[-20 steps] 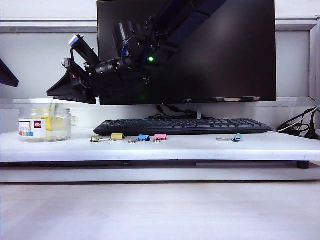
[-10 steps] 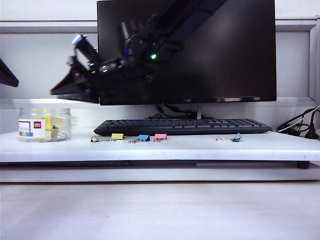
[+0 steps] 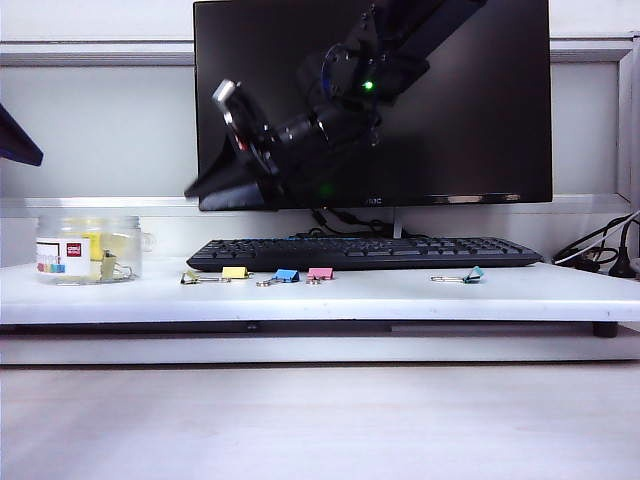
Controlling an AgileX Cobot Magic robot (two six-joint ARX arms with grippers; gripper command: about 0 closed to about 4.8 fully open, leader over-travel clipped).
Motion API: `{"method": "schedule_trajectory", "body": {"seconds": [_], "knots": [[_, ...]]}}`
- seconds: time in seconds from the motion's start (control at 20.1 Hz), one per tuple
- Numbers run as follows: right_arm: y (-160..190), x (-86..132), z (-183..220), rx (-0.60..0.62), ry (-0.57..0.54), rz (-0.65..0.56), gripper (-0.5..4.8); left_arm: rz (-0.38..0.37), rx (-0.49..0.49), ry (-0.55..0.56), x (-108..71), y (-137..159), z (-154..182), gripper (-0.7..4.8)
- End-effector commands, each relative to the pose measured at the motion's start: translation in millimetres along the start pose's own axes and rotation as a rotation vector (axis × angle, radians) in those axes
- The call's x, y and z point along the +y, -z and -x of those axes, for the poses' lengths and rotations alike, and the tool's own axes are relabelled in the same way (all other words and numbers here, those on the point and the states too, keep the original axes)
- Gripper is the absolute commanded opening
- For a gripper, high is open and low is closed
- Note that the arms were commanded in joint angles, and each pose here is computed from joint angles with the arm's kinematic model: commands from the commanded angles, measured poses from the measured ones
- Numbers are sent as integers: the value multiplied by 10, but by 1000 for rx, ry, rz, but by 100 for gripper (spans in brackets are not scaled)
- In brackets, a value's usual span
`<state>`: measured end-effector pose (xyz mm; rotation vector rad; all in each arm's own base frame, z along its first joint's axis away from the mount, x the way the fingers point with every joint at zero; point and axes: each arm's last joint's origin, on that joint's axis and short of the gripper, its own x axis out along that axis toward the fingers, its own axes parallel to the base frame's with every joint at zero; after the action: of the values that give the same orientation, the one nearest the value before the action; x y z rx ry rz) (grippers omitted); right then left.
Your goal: Pick up the clips with the largest number of clips of the same color on the table and place them in a round transparent plastic box.
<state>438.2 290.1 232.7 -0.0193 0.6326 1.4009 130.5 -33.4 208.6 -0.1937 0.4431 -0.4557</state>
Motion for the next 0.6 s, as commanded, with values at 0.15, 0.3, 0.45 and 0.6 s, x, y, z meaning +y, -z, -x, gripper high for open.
{"method": "schedule_trajectory", "body": {"seconds": [0.15,0.3,0.45,0.6], "knots": [[5,30,5,27,16,60,159,-5,-13,19,-11,-29,6,402],[73,1,30,97,91,82,160,-2,-11,29,-14,-29,6,402],[124,-49,80,155,179,74,165,14,-11,28,-14,-29,6,402],[140,-98,101,199,336,26,211,24,-10,28,-14,-28,6,401]]}}
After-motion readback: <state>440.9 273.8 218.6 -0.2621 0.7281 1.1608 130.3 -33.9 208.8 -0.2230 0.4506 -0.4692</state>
